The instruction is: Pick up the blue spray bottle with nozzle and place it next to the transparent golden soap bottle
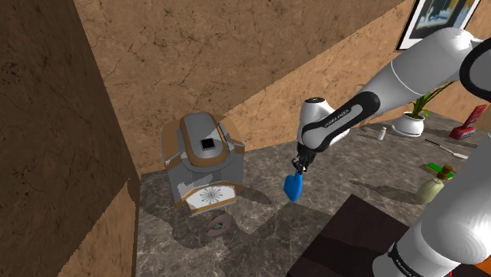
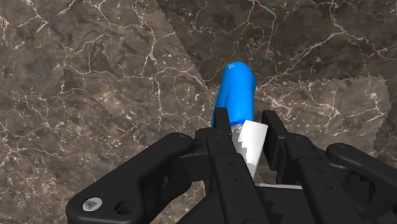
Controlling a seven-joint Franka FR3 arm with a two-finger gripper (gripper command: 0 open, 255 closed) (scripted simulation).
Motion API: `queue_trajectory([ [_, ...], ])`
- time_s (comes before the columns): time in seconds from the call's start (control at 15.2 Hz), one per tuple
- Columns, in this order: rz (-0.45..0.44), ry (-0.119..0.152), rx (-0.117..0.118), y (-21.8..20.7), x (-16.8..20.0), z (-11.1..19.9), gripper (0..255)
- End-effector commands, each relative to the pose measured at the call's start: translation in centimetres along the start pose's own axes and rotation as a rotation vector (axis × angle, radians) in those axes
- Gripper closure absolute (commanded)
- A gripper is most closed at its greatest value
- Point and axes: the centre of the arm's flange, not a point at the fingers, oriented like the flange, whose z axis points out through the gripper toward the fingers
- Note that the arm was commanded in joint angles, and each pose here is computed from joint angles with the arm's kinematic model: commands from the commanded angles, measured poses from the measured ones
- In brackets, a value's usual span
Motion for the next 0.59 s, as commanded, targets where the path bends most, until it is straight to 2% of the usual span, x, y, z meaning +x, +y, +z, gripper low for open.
queue_trajectory([
  [0.0,0.0,-0.001,0.0,0.0,-0.1,-1.1,255],
  [0.53,0.0,-0.001,0.0,0.3,-0.3,-5.3,255],
])
